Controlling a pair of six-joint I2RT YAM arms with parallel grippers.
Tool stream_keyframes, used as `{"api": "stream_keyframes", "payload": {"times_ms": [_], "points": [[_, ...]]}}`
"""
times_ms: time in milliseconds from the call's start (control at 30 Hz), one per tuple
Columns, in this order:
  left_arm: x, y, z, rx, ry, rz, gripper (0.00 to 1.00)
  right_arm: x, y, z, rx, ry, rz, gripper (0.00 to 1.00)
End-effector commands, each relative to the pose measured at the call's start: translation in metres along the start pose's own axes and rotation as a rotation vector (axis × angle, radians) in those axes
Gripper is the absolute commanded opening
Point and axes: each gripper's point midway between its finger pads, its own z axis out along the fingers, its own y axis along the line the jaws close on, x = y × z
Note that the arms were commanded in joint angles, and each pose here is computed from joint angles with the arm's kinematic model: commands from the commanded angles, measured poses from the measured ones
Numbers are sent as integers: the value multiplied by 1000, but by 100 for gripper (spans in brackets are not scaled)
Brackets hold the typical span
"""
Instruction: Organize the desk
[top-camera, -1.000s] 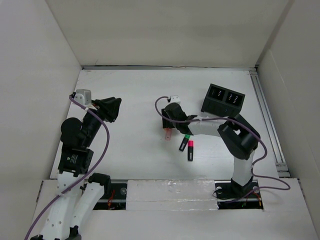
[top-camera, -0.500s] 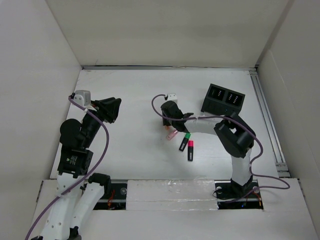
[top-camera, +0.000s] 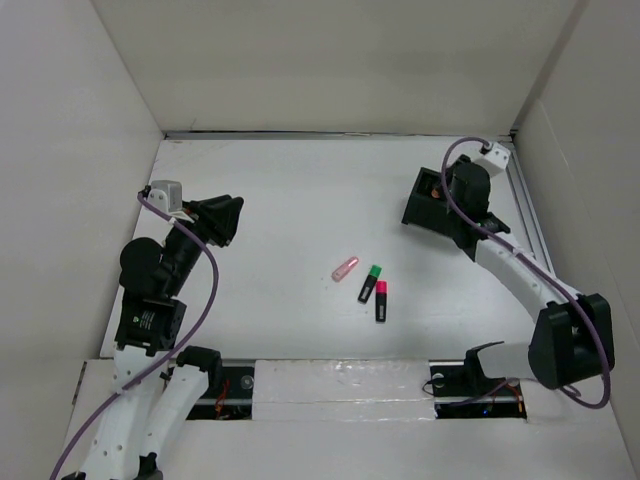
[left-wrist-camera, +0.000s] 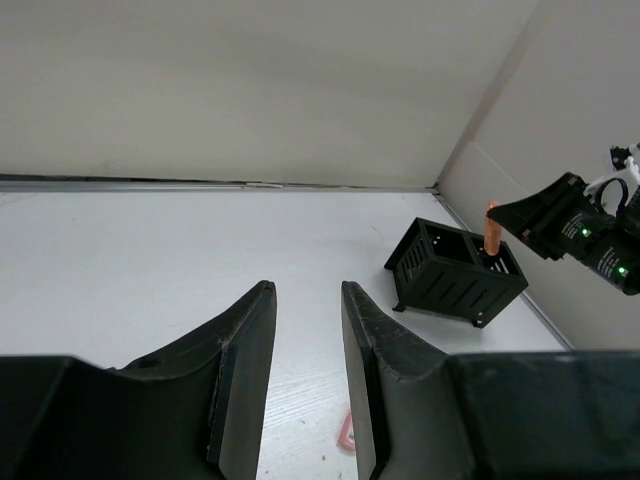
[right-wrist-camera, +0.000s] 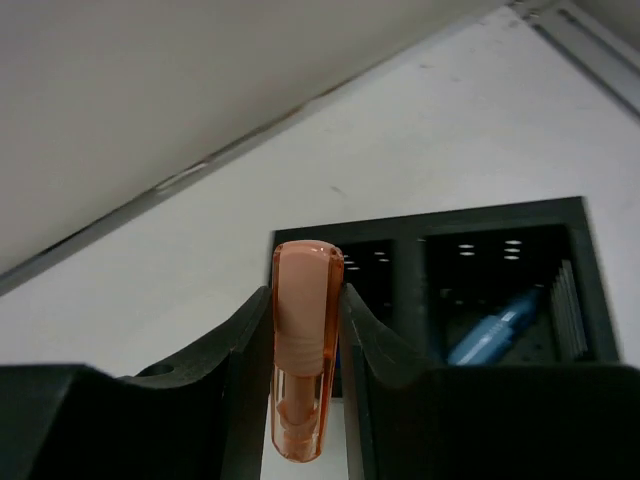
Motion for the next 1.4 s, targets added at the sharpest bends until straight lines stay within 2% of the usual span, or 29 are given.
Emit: {"api": "stream_keyframes", "payload": {"times_ms": [0,33,133,300,967,1033,1167,1233,1367], "points": [[-6,-5,2,28,-31,14,29,10,-53,3,165,14,-7,15],[-7,-4,1,21,-34,14,29,1,-75,6,225,-3,2,15],[-5,-2,3,15,-27,12,29,-11,-105,3,298,-27,29,15],[-4,-2,4,16,-22,13,29,-15,-127,3,370,-60,37,16],[-8,-3,0,16,-38,16,29,-23,-114,48,373,-73,26,20],[-6,-2,1,11,-35,15,29,-16,-114,47,373,-66,24,23],[-6,-3,2,19,-30,12,29,-10,-113,47,375,-54,17,42],[-5,-3,2,19,-29,13,29,-8,-104,41,356,-42,10,56],[-6,-4,2,26,-31,13,29,-15,-87,30,307,-48,17,63]]}}
